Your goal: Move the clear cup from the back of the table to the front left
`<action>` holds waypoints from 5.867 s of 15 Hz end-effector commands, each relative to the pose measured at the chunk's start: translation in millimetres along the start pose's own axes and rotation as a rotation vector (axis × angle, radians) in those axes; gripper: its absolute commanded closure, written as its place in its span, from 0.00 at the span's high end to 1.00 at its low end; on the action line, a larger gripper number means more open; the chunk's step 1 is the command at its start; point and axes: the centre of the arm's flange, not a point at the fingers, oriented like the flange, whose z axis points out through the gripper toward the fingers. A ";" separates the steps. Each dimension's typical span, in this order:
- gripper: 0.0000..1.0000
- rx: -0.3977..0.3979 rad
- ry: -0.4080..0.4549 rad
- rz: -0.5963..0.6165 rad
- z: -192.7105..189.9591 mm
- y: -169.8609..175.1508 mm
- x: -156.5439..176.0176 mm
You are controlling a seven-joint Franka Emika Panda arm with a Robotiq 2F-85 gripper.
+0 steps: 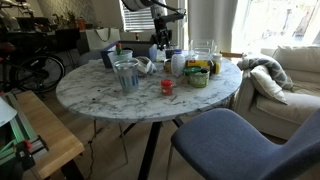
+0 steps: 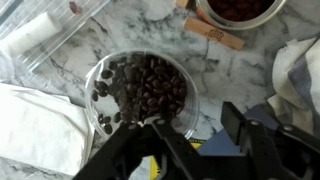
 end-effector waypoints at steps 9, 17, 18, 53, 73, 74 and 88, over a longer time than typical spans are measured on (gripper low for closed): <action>0.00 0.001 0.025 0.041 -4.0 12.3 -7.6; 0.01 -0.058 -0.013 0.031 -55.5 -16.3 -3.8; 0.01 -0.066 -0.012 0.021 -66.9 -24.3 -3.5; 0.01 -0.031 0.293 -1.237 -153.4 -305.2 43.6; 0.01 0.122 0.280 -1.750 -65.3 -280.7 114.1; 0.01 0.123 0.291 -1.760 -63.0 -284.1 112.7; 0.01 0.041 0.384 -1.751 -81.0 -322.5 111.7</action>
